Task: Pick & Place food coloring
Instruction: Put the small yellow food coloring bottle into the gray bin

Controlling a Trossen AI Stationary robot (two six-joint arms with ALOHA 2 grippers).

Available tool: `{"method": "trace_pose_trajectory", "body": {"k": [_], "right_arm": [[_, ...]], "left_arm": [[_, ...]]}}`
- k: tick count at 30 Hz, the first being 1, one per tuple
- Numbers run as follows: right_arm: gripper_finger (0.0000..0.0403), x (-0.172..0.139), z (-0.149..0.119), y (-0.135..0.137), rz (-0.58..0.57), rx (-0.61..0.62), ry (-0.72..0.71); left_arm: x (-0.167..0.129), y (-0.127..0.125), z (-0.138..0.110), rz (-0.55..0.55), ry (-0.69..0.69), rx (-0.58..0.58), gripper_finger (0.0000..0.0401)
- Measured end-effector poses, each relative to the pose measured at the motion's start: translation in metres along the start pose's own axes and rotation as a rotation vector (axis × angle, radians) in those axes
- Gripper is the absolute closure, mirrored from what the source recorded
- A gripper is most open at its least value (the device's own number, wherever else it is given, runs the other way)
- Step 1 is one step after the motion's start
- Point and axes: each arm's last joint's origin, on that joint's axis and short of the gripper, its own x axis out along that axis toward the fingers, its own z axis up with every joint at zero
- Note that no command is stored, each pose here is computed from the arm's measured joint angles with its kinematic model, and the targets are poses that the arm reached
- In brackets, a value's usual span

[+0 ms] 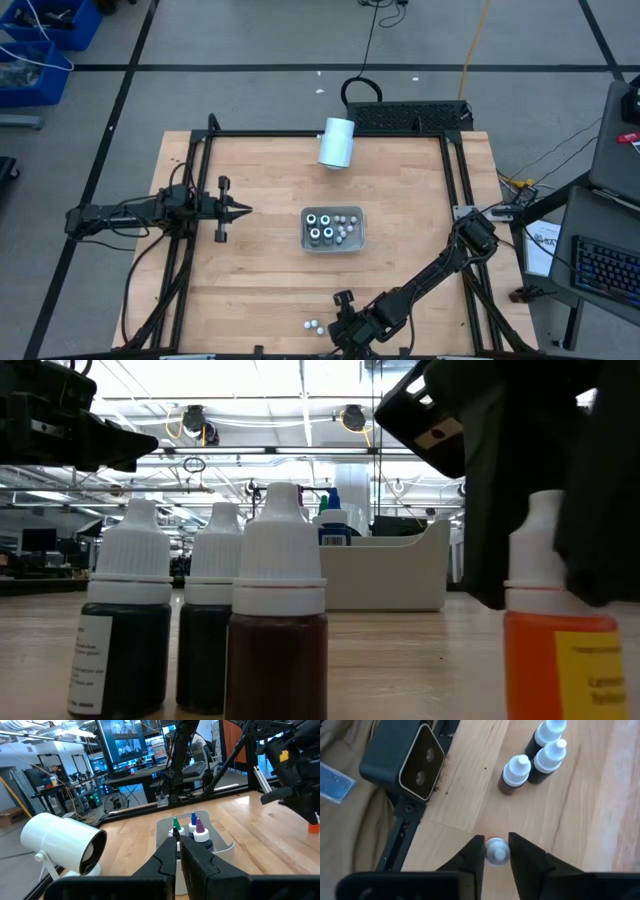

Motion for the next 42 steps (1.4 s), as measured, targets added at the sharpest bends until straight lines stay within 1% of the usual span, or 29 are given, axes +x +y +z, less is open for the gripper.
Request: {"method": "trace_pose_trajectory", "body": {"k": [3,7,9,15,18,22,26,31,35,39,42], "right_arm": [[0.0359,0.000,0.001,-0.003,-0.003,0.005,-0.001],[0.0360,-0.010,0.006,-0.009,-0.008,-0.036,-0.013],[0.0360,-0.022,0.012,-0.013,-0.008,-0.046,-0.033],[0.0359,-0.067,0.027,-0.028,-0.011,-0.016,-0.108],[0.0356,-0.091,0.031,-0.033,-0.043,-0.009,-0.151],[0.0357,-0.116,0.029,-0.038,-0.094,-0.026,-0.144],[0.0357,-0.143,0.024,-0.045,-0.156,-0.004,-0.156],[0.0357,-0.176,0.001,-0.057,-0.214,0.047,-0.227],[0.0357,-0.196,-0.034,-0.071,-0.268,0.150,-0.321],[0.0357,-0.203,-0.076,-0.085,-0.290,0.252,-0.417],[0.0357,-0.199,-0.105,-0.094,-0.291,0.288,-0.455]], "left_arm": [[0.000,0.000,0.000,0.000,0.000,-0.001,0.0370],[0.000,0.000,0.000,0.001,0.000,0.000,0.0370],[0.000,0.000,0.000,0.000,-0.001,0.001,0.0370],[0.000,0.000,0.000,0.000,0.000,0.001,0.0370],[0.000,0.000,0.000,0.001,0.000,0.001,0.0370],[0.000,0.000,0.000,0.000,0.001,0.001,0.0370],[0.000,0.000,0.000,0.000,0.002,0.001,0.0370],[0.000,0.000,-0.001,-0.002,0.007,0.000,0.0370],[0.000,0.000,-0.001,-0.001,0.007,-0.001,0.0370],[0.000,0.000,-0.001,-0.002,0.007,-0.001,0.0370],[0.000,0.000,-0.001,-0.001,0.007,-0.001,0.0370]]}}
